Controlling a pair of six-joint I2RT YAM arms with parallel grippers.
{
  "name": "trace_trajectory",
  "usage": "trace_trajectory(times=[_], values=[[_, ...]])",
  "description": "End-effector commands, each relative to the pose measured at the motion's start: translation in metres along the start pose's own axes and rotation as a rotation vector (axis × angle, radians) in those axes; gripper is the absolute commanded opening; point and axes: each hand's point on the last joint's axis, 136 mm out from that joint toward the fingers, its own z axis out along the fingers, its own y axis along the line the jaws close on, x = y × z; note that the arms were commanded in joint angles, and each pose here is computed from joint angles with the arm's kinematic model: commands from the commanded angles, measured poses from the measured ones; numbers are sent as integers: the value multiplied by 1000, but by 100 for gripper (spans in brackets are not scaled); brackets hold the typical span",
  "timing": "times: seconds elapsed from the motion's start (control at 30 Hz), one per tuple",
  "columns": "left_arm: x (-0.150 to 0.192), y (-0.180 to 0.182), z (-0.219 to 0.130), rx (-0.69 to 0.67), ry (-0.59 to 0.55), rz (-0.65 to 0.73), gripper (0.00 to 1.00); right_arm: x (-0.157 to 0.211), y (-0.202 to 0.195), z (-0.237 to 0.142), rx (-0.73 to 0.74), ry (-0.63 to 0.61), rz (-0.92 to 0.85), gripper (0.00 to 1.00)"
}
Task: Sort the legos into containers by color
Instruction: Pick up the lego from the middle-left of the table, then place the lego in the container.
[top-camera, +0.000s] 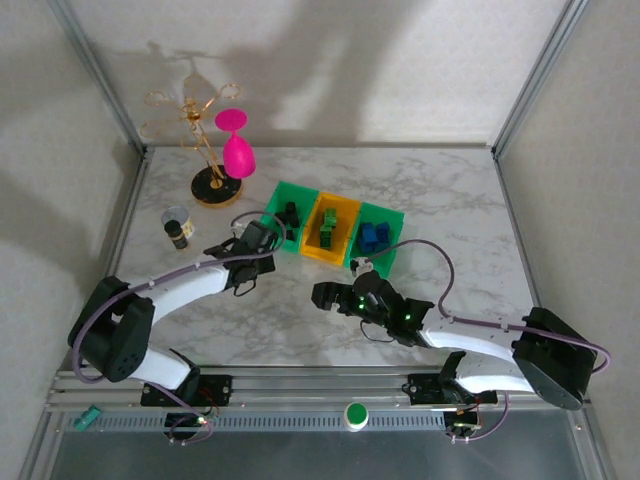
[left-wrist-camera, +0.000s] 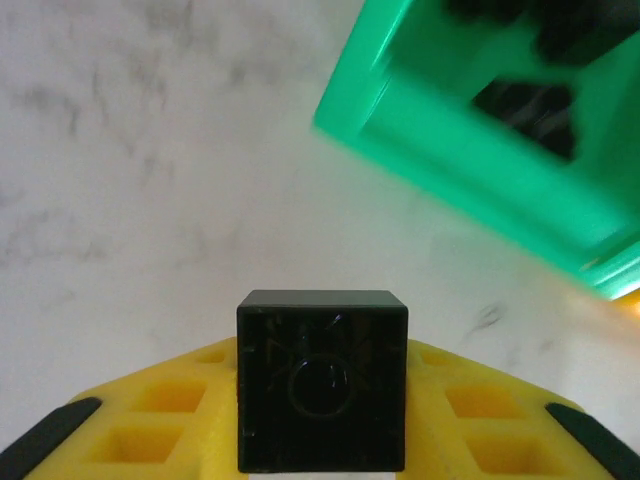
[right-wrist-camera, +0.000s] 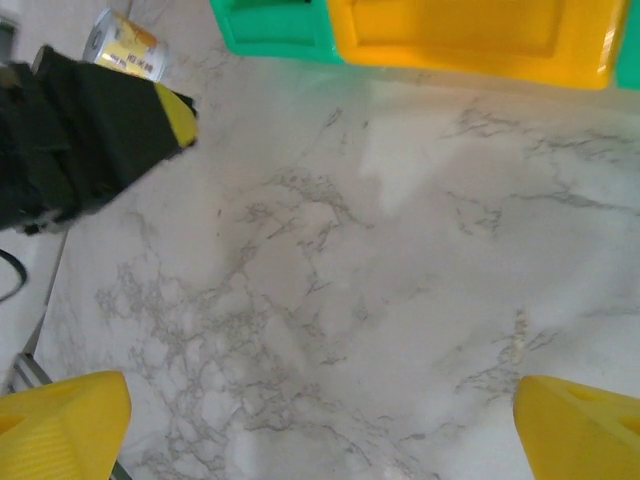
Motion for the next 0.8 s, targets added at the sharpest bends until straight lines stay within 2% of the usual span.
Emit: trace_trajectory(times=[0.0,0.23,0.37,0.5,0.77], values=[[-29,-14,-4,-11,-62,31,35,-17,-2,-6,17,-44,18,99],[-61,-47,25,15,-75,45,36,-41,-4,-18,7,-103,28,99],[-69,-60,49,12,-60,59,38,-53,-3,-23,-1,-129,26,99],[-69,-63,67,-10,-39,69,44,-59,0,-26,-10,-138,25,99],[-80,-67,50,22,-57,59,49,-64,-2,-28,2,-146,21,99]])
